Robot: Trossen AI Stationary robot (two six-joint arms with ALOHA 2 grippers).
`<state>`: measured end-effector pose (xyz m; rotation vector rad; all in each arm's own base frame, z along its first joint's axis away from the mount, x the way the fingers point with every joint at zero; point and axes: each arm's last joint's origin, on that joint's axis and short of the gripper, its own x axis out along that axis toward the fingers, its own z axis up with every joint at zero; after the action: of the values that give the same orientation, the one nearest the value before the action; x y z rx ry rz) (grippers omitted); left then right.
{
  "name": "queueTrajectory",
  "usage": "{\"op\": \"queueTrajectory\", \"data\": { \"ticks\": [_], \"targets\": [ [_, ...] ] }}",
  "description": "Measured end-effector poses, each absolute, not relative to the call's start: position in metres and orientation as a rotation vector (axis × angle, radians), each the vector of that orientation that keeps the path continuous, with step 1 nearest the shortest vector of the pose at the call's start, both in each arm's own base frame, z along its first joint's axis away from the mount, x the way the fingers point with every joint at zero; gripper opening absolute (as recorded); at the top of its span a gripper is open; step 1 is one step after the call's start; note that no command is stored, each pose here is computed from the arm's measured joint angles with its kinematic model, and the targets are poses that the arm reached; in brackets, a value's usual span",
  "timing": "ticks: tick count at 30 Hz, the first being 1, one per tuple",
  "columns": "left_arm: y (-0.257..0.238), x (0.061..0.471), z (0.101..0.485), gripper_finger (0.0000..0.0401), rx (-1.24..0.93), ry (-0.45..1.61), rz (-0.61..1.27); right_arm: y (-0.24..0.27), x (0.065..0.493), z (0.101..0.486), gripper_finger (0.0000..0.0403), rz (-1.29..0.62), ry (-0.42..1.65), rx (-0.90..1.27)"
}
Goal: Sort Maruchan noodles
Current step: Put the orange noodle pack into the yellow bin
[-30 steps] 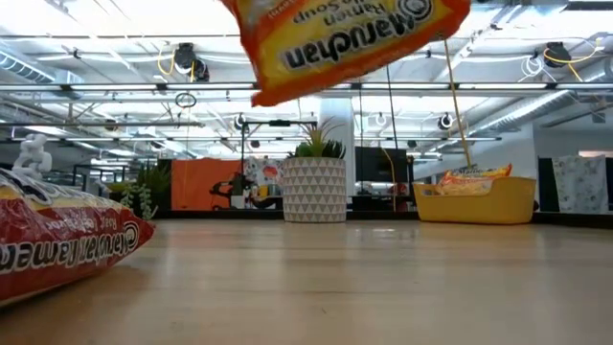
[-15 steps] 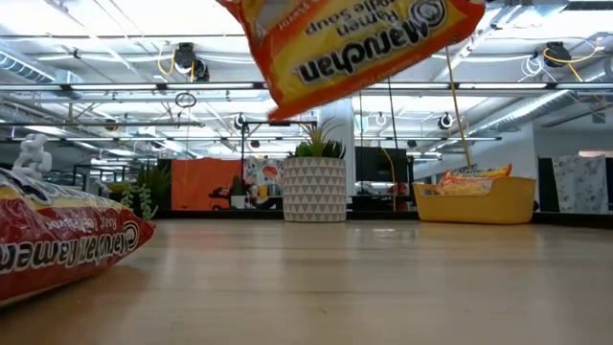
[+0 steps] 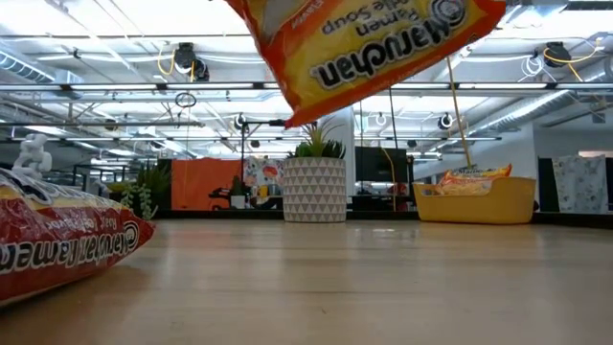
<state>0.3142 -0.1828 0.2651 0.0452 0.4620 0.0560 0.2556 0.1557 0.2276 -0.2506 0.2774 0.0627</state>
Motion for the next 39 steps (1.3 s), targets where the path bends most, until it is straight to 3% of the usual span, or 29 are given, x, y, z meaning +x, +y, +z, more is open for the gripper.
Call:
{"op": "queueTrajectory", "data": {
  "ticks": [7, 22, 39],
  "targets": [
    [-0.179, 0.325, 0.251, 0.0308, -0.019, 0.533, -0.031, 0.159, 0.253, 0.228, 0.0, 0.08, 0.275, -0.256],
    [-0.167, 0.353, 0.218, 0.0306, -0.079, 0.603, -0.134, 0.16, 0.253, 0.227, 0.0, 0.11, 0.281, -0.323],
    [-0.169, 0.355, 0.222, 0.0134, -0.132, 0.578, -0.179, 0.16, 0.253, 0.226, 0.0, 0.112, 0.286, -0.331]
  ]
}}
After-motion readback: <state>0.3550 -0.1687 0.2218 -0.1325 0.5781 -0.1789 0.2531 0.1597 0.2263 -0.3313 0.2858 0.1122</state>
